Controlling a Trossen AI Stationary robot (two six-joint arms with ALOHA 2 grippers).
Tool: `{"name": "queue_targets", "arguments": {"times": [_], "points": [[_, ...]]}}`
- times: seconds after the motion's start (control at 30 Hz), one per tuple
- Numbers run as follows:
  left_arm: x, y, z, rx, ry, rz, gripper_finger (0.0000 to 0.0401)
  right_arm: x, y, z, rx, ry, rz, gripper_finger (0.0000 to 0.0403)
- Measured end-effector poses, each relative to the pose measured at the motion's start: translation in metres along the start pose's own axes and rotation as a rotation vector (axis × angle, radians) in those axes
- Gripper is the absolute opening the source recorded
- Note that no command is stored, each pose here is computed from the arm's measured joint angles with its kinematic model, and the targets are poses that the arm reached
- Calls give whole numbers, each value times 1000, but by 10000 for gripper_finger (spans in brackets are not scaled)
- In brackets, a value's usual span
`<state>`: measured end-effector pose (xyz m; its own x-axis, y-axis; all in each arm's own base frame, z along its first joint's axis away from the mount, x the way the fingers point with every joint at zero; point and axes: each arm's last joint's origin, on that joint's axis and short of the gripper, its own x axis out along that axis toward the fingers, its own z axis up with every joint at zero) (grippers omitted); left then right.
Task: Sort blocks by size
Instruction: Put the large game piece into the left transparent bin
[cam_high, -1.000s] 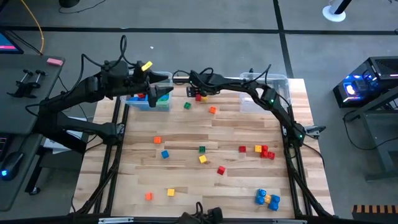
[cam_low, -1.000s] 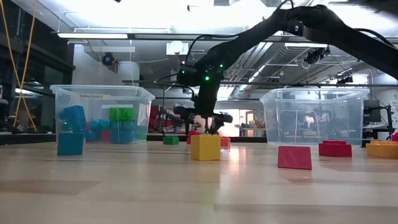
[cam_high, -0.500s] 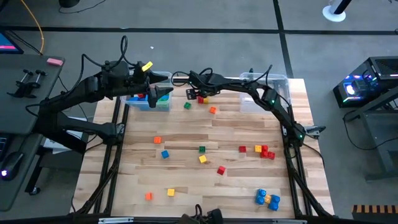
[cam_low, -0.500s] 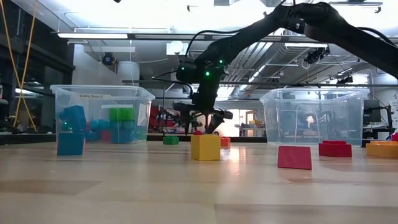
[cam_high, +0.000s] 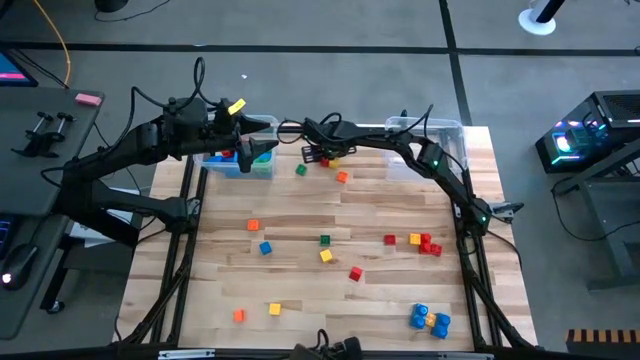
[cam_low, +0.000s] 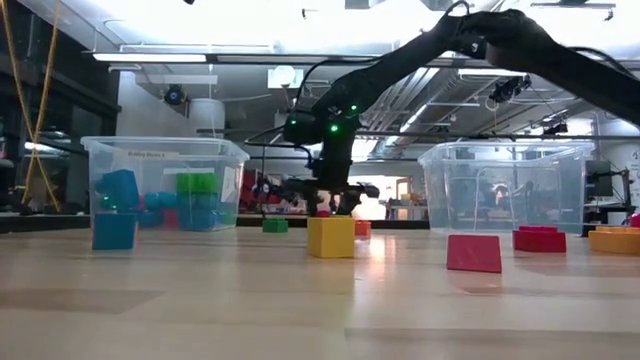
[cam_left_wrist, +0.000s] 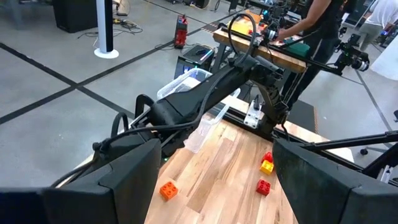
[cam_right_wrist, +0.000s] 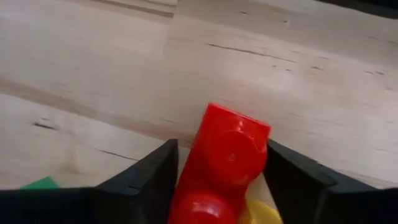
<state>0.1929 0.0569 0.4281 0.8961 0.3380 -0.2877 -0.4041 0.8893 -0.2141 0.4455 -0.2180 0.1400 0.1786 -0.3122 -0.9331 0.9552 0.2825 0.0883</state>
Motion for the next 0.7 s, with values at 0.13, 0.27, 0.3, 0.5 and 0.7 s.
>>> {"name": "queue_targets", "arguments": {"times": [0.13, 0.27, 0.3, 0.5, 0.7], "points": [[0, 0, 0, 0, -2, 8, 296, 0, -1, 0, -34, 12, 1, 189], [0, 0, 0, 9, -3, 10, 296, -8, -3, 3, -76, 11, 12, 176], [0, 0, 0, 9, -5, 9, 296, -15, -3, 7, -79, -4, 25, 167], [0, -1, 6, 11, -63, -3, 296, -76, 4, 40, -68, -243, 259, 120], [-1, -3, 12, -19, -123, -19, 296, -112, 26, 58, -134, -403, 658, 120]]}}
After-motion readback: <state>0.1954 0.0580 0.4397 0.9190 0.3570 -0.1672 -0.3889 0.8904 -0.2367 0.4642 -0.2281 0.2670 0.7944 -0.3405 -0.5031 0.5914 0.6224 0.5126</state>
